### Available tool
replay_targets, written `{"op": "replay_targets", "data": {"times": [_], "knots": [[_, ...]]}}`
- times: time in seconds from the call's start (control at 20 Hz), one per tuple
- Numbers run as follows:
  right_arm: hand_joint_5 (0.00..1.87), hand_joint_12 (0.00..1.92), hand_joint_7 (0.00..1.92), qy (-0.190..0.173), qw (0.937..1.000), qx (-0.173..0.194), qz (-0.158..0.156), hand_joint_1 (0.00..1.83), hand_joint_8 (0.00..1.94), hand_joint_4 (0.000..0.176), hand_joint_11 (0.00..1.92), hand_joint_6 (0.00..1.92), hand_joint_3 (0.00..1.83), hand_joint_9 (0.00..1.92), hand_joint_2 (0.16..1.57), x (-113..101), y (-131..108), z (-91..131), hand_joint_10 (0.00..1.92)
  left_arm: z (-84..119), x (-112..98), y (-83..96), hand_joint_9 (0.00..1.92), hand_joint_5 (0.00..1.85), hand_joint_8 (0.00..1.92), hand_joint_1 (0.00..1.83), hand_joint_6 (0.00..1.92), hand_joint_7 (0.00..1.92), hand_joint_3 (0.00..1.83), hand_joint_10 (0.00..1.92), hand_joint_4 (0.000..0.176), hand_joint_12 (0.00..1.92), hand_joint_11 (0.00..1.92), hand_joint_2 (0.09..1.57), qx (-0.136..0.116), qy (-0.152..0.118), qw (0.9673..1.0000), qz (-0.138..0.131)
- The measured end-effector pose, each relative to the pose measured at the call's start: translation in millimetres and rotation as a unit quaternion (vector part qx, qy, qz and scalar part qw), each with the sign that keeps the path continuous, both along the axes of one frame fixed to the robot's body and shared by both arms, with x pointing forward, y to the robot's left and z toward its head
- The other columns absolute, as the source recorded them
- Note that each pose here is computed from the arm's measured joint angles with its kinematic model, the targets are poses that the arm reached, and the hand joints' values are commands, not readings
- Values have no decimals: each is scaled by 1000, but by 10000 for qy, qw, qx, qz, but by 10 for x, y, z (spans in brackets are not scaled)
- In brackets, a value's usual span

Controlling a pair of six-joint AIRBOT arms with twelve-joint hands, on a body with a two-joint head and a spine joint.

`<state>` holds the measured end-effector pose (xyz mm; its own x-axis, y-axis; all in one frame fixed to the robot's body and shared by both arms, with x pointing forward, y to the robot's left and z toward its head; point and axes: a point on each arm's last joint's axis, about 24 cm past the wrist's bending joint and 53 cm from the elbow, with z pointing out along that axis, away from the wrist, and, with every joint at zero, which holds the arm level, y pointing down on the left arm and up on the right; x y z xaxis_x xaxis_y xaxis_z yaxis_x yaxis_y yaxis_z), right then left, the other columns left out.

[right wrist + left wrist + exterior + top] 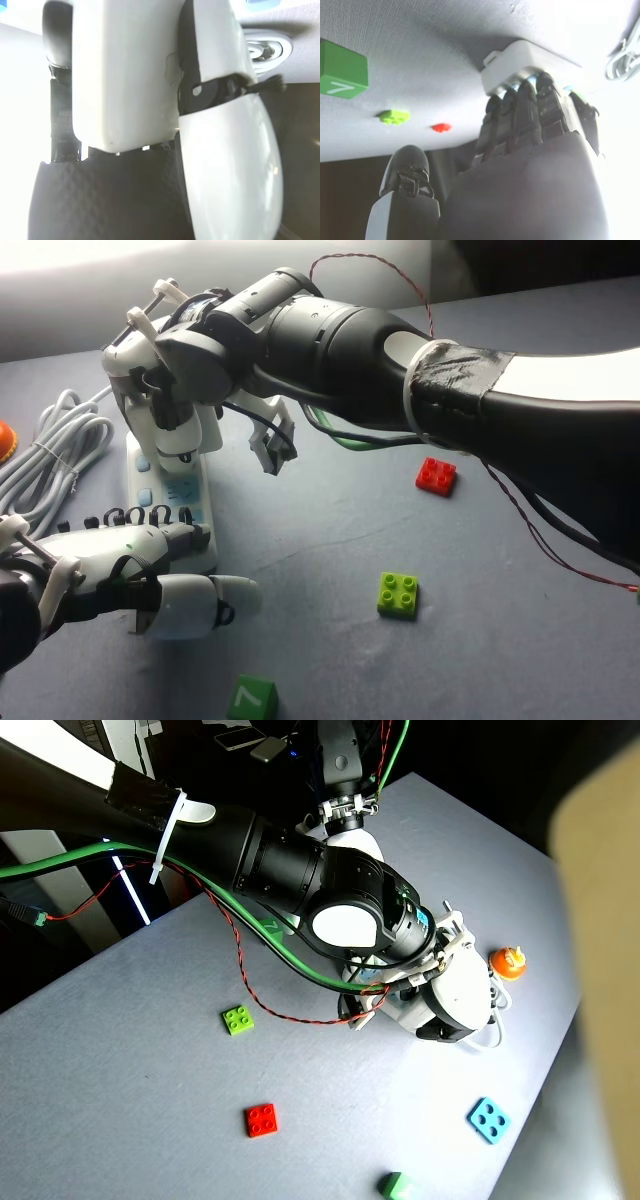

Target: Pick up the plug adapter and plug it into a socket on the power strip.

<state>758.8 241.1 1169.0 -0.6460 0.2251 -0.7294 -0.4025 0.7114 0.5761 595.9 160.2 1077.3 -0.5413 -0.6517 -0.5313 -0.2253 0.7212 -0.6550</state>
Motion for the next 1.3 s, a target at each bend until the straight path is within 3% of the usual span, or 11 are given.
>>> {"op": "replay_targets", "data": {"times": [0.1,0.2,0.35,0.45,0.75,1.15,1.3], "knots": [[907,1289,986,-2,10000,36,-7,1388,1043,0,998,797,0,1028,1105,1,2,-10,1230,-2,-1,2,30,47,0,0,1,43,1,0,0,18,1,1234,2,3,10000,3],[831,1308,901,-2,10000,46,-10,1375,1153,0,974,934,0,927,1146,0,2,-24,1324,-2,-1,4,40,65,6,0,8,55,1,5,0,21,12,1234,4,1,10000,3],[899,1304,985,-10,10000,84,-19,1387,1038,0,977,823,0,1010,1111,3,4,-26,1242,-2,5,11,48,71,9,0,8,68,2,7,0,25,15,1237,5,0,10000,12],[849,1320,920,-13,10000,89,-21,1376,1125,0,974,921,0,926,1139,4,4,-27,1319,-2,5,9,48,66,6,0,5,66,0,6,0,31,25,1234,4,1,10000,10],[873,1256,911,-12,9999,141,-35,1377,1135,0,1001,899,1,932,1135,6,5,-45,1306,-2,6,12,62,79,8,0,6,83,0,8,0,45,31,1234,6,-1,10000,15],[867,1314,917,1,9998,182,-58,1377,1121,0,979,917,0,927,1135,14,0,-33,1313,3,15,18,68,89,0,0,0,98,0,0,0,121,1,1240,4,-9,10000,24],[826,1320,855,5,9998,192,-69,1369,1239,0,946,946,1,885,1161,21,-9,-31,1373,8,29,36,70,90,2,0,2,94,0,2,0,136,0,1235,18,-25,10000,35]]}}
